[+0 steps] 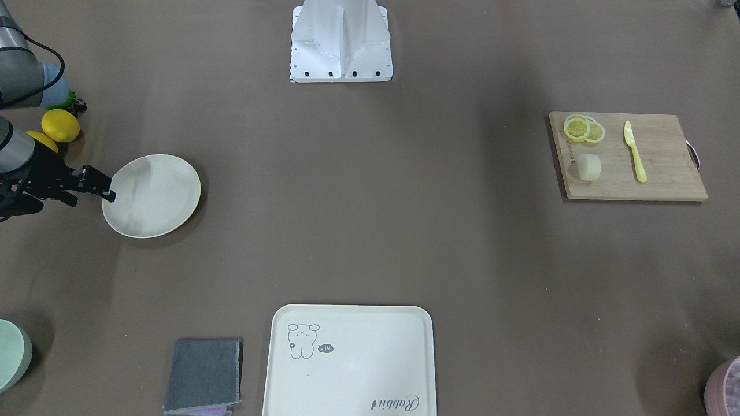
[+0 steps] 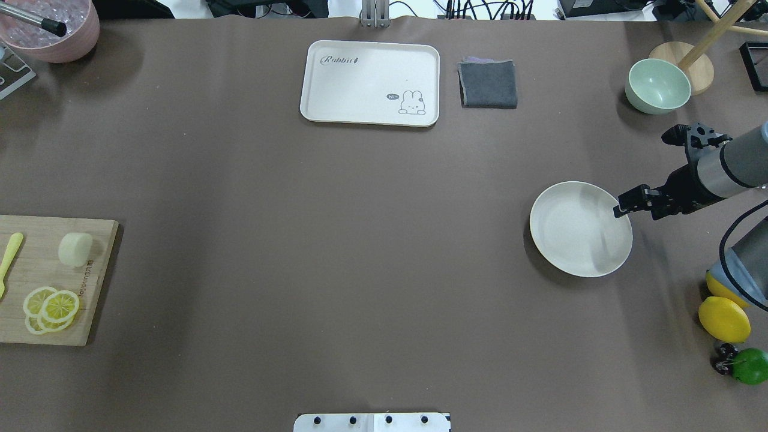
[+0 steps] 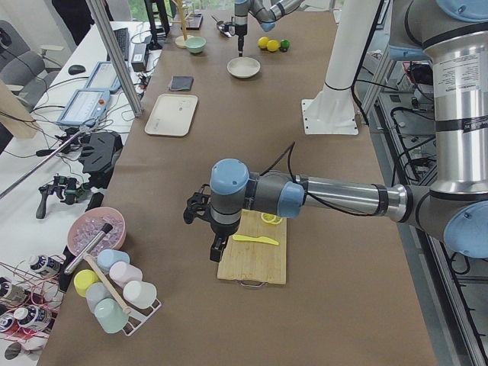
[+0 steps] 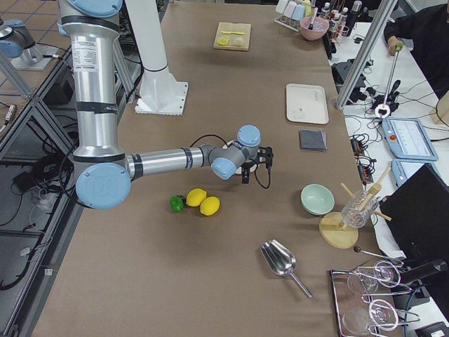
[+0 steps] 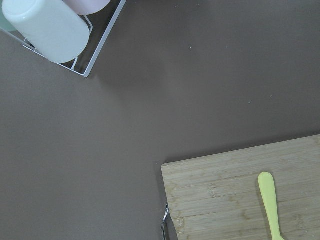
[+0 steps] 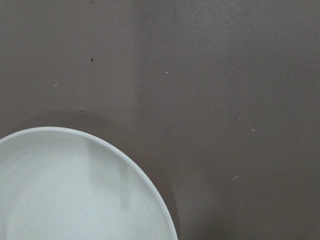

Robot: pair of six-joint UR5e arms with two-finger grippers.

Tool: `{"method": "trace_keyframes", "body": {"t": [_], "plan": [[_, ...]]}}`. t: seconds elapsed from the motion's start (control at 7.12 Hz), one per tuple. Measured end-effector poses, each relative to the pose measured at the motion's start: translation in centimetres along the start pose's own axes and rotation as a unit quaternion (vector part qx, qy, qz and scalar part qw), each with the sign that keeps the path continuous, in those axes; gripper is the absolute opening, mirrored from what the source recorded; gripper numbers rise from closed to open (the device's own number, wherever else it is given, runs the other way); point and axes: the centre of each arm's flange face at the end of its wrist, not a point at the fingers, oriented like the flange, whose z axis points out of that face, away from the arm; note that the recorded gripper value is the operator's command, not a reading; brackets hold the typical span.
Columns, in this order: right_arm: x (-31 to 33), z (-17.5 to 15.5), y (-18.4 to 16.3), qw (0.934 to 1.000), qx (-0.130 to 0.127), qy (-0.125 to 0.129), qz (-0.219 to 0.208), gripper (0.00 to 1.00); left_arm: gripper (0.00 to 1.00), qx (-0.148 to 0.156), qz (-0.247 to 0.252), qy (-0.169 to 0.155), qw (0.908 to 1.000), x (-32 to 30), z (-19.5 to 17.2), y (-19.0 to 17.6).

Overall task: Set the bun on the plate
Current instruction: 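Reach the right gripper to the white plate and grip its rim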

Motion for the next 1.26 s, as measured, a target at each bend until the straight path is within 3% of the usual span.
{"method": "trace_keyframes", "body": {"t": [0.14,0.42,0.56,1.26], "plan": [[-0.2,0.8,-0.1,1.0000,-0.005,0.001,-0.002,0.64,0.98,0.001,0.000,0.000,1.0000,0.0,0.0,0.0],[-0.3,1.7,-0.1,0.9999,-0.011,0.003,-0.003,0.12,0.98,0.001,0.000,0.000,1.0000,0.0,0.0,0.1],[-0.3,1.9,0.0,0.9999,-0.013,0.004,-0.003,0.00,0.98,0.000,0.000,0.000,1.0000,0.0,0.1,0.2],[-1.9,1.5,-0.3,0.9998,-0.014,-0.009,-0.006,0.00,0.97,0.000,-0.001,0.000,1.0000,0.0,0.1,0.2]]}}
